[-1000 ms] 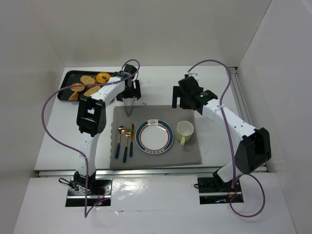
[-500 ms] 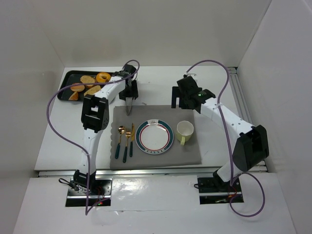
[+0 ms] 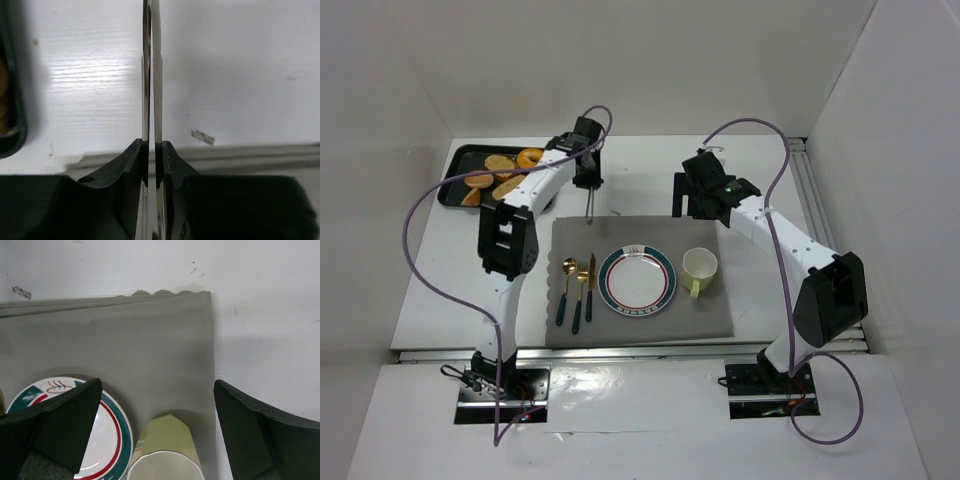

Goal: Place the bread

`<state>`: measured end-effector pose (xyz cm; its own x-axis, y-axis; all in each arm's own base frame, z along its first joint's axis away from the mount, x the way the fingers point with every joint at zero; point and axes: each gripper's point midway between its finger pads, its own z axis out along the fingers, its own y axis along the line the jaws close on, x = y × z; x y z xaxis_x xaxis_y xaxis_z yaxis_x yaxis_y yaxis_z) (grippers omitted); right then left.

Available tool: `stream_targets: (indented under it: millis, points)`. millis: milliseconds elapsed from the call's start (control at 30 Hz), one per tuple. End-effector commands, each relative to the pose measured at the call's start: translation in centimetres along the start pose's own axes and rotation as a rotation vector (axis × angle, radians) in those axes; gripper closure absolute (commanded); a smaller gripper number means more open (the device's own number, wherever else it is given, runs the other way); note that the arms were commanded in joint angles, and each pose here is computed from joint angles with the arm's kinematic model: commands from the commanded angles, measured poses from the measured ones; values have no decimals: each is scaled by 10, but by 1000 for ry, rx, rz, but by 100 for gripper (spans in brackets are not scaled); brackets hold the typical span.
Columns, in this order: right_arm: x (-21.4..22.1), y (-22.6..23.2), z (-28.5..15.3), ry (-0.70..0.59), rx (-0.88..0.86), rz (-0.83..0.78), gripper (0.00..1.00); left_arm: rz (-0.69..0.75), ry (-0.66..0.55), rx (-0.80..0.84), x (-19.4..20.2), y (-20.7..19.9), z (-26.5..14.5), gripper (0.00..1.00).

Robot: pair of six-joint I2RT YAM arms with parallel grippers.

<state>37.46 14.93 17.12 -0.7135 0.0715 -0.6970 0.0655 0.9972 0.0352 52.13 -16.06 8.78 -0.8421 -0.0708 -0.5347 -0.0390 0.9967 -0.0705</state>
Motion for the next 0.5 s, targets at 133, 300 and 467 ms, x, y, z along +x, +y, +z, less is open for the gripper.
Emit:
stream_targets:
  millis: [133,300,467]
  points:
    - [-33,-11,-6,-79,21,39,0,4,-237,28,-50,28,-159,72]
    - [-33,-6,-6,-70,-18,38,0,-55,-156,-6,-19,82,-187,65]
    - [-37,-2,-2,-78,-46,40,0,-296,-98,-76,1,158,-198,67]
